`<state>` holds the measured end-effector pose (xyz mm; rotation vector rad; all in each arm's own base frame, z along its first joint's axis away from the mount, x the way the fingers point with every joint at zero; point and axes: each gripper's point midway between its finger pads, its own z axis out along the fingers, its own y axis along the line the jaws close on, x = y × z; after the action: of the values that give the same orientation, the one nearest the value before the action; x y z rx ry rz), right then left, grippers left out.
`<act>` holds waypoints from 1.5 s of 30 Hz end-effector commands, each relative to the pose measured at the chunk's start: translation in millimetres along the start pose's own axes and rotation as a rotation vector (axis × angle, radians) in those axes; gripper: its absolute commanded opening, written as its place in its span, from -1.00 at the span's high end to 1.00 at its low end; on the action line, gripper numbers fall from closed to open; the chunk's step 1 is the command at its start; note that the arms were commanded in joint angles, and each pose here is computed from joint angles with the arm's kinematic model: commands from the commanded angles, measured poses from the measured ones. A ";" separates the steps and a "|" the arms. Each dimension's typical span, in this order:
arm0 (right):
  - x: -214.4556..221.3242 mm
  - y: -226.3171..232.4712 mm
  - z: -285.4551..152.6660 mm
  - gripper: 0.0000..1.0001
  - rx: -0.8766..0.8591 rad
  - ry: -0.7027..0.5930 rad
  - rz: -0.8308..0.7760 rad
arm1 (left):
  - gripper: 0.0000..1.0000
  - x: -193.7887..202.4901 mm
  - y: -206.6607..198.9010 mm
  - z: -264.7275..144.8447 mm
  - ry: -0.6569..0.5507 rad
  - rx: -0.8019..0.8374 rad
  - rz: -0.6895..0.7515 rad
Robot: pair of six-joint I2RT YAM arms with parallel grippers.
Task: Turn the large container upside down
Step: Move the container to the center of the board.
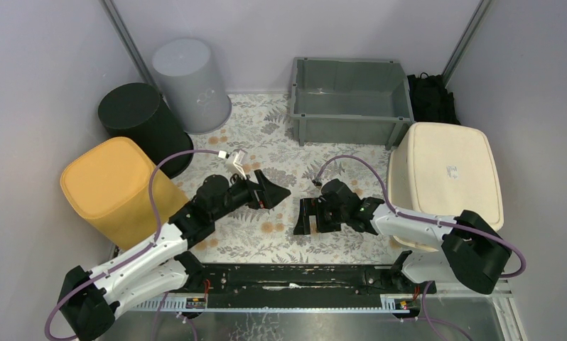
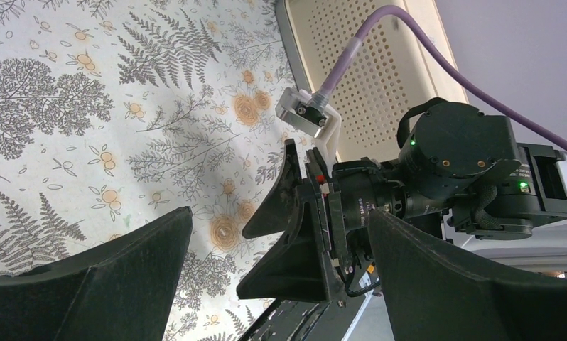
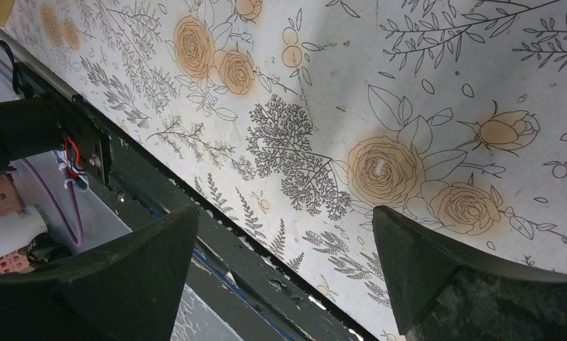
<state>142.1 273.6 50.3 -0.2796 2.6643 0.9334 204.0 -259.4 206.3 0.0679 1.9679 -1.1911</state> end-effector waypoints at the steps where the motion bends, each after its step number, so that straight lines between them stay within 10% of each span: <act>1: -12.6 18.5 -0.9 -0.99 -0.054 -0.034 -0.015 | -1.00 0.2 1.9 -2.1 -0.008 0.008 -0.007; 45: -5.7 14.0 2.1 -0.99 -0.058 -0.023 0.002 | -1.00 3.1 1.1 0.8 0.001 0.022 -0.025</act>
<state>144.2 278.2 53.3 -0.2648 2.6455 0.9631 201.4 -259.8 195.4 0.0493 2.0032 -1.2057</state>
